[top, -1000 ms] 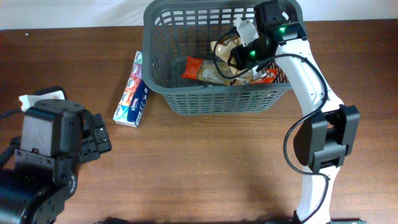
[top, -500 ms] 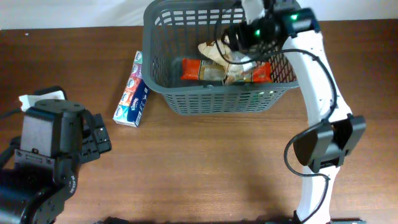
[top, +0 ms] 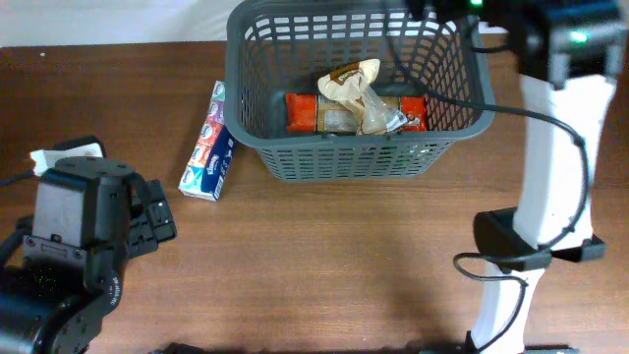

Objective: Pack container
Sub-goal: 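Lower the PanTree bag into the basket and release it, then retract the right gripper to the right edge, then move the left gripper down over the Kleenex tissue pack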

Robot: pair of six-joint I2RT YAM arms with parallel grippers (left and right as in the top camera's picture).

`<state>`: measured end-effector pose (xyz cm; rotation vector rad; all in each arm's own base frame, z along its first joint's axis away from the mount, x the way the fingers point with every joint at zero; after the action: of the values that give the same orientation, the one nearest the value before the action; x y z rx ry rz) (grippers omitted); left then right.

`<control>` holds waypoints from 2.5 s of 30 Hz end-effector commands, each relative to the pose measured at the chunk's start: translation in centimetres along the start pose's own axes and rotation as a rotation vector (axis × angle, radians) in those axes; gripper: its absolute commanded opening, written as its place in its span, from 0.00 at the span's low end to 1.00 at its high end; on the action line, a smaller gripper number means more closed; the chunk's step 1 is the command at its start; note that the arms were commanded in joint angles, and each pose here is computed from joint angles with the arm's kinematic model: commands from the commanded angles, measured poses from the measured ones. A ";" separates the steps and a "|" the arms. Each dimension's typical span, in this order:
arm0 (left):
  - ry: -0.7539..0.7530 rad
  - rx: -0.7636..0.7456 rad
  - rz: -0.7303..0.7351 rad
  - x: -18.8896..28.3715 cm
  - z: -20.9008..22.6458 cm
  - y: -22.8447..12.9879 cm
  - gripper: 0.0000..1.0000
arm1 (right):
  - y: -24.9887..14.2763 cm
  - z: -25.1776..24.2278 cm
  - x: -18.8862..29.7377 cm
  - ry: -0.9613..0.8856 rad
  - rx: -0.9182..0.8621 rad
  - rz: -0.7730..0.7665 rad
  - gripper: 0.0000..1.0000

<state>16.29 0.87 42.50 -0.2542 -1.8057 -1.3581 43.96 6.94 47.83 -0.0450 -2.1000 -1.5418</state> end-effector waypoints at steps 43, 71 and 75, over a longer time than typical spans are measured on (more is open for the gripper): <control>0.010 0.009 -0.004 -0.1 0.1 0.1 1.00 | -30.3 -18.2 6.5 -0.678 -0.927 0.964 0.99; -0.237 -0.109 0.109 -0.2 -3.4 -0.7 1.00 | -30.1 -19.0 6.1 -0.702 -0.915 0.917 0.99; -0.249 -0.345 0.044 -1.3 -4.5 0.8 0.99 | -30.1 -19.0 6.1 -0.702 -0.915 0.917 0.99</control>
<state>18.22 -2.25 42.56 -0.5599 -1.8995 -1.4307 36.68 -21.98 27.70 -1.7533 -1.1700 -1.7780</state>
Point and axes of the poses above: each gripper's point midway between its finger pads, its own x axis back along the fingers, its own z axis along the line the jaws close on, y = z × x, the point moved 6 cm from there along x, back along the fingers, and after that the axes turned 14 degrees about x, right-handed, at the moved point
